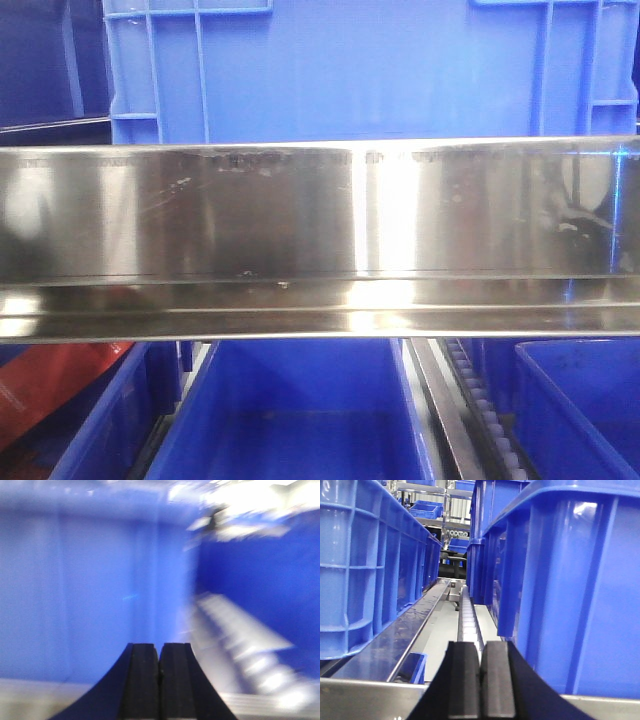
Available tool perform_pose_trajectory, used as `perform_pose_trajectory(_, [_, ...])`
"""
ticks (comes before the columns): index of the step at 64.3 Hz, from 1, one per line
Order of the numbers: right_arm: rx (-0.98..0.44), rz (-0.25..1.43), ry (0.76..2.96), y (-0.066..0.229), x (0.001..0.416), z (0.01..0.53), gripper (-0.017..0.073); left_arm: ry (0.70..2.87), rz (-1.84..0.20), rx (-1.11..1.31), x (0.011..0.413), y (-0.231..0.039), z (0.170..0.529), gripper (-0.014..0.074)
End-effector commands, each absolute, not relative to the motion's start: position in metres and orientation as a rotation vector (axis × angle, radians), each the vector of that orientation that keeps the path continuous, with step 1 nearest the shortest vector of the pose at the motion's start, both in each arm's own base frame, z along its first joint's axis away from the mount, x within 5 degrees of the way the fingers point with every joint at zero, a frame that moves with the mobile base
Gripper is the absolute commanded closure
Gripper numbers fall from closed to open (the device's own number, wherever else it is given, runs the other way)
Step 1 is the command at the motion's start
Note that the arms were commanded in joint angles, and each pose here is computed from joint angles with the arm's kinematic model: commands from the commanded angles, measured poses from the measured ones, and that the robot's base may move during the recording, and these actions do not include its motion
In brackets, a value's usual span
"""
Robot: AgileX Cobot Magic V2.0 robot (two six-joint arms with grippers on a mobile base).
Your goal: Place cylindrical capacitor in blue bin on shelf
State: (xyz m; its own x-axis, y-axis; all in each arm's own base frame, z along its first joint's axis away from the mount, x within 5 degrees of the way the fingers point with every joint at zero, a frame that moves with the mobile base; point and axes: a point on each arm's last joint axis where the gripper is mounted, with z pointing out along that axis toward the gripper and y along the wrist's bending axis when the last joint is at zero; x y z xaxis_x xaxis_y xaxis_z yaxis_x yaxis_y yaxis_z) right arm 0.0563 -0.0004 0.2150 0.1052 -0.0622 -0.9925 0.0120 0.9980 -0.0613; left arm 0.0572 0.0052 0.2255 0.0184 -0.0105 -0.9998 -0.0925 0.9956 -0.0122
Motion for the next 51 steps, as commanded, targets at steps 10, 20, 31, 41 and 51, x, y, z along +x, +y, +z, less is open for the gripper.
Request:
perform_pose_trajectory(10, [-0.032, -0.056, 1.450, -0.0008, 0.0558, 0.2163, 0.0721, 1.581, 0.115, -0.039, 0.0562, 0.0055, 0.2044, 0.0704])
perform_pose_trajectory(20, [-0.032, -0.056, 1.450, -0.0008, 0.0558, 0.2163, 0.0721, 1.544, 0.060, 0.017, 0.0564, 0.0015, 0.2077, 0.0704])
perform_pose_trajectory(31, [-0.032, -0.056, 1.450, -0.0008, 0.0558, 0.2163, 0.0721, 1.513, 0.024, 0.018, 0.0563, 0.0001, 0.2105, 0.0704])
perform_pose_trajectory(41, [-0.032, -0.056, 1.450, -0.0008, 0.0558, 0.2163, 0.0721, 1.504, 0.022, 0.016, 0.0563, 0.0002, 0.2113, 0.0704])
perform_pose_trajectory(51, [-0.032, -0.056, 1.450, -0.0008, 0.0558, 0.2163, 0.0721, 1.504, 0.022, 0.016, 0.0563, 0.0002, 0.2113, 0.0704])
